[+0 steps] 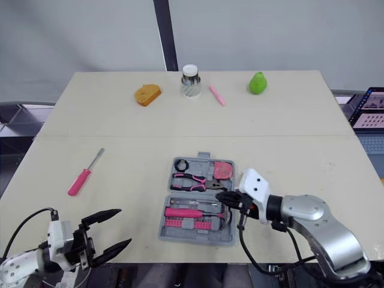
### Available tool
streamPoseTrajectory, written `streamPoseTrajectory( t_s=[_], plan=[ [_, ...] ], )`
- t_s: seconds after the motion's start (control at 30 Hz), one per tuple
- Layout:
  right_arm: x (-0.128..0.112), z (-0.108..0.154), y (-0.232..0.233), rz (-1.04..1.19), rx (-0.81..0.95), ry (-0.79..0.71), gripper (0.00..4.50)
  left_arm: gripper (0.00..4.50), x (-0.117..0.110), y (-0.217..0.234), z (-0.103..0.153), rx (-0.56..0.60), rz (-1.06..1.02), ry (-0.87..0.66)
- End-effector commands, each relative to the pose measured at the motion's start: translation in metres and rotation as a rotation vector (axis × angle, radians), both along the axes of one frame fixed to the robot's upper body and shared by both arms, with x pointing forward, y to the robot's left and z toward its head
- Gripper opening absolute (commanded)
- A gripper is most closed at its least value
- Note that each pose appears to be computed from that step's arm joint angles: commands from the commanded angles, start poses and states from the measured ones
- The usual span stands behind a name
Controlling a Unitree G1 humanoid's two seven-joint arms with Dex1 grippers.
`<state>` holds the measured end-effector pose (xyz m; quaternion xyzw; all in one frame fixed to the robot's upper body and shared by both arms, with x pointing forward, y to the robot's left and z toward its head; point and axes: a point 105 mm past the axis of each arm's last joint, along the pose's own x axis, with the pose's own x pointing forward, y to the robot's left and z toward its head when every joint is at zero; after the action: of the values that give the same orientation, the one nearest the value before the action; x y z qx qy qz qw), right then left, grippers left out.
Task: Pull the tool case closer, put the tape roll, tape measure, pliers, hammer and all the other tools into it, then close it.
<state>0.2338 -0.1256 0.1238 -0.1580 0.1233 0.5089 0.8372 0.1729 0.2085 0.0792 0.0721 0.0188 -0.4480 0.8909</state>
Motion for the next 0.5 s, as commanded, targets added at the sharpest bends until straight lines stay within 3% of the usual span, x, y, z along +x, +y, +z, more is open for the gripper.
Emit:
streamPoseTrajectory(
  t_s=[0.03, 0.07, 0.17, 0.4, 0.5],
  plan=[
    [0.0, 0.006, -0.013, -0.013, -0.026, -0.051, 0.08, 4.5, 0.004, 0.006, 0.016, -0.052, 0.084, -0.039],
    [-0.001, 0.005, -0.017, -0.019, -0.041, -0.048, 0.08, 4.5, 0.005, 0.009, 0.017, -0.066, 0.113, -0.038],
    [-0.007, 0.003, -0.026, -0.017, -0.052, -0.014, 0.93, 4.5, 0.006, 0.018, 0.021, -0.103, 0.205, -0.032],
    [-0.036, -0.008, -0.037, 0.103, -0.094, 0.016, 4.43, 4.5, -0.007, 0.042, 0.019, -0.119, 0.444, -0.008],
    [-0.038, -0.004, -0.032, 0.117, -0.035, -0.008, 4.48, 4.5, -0.014, 0.055, 0.016, -0.111, 0.555, 0.007]
  ],
)
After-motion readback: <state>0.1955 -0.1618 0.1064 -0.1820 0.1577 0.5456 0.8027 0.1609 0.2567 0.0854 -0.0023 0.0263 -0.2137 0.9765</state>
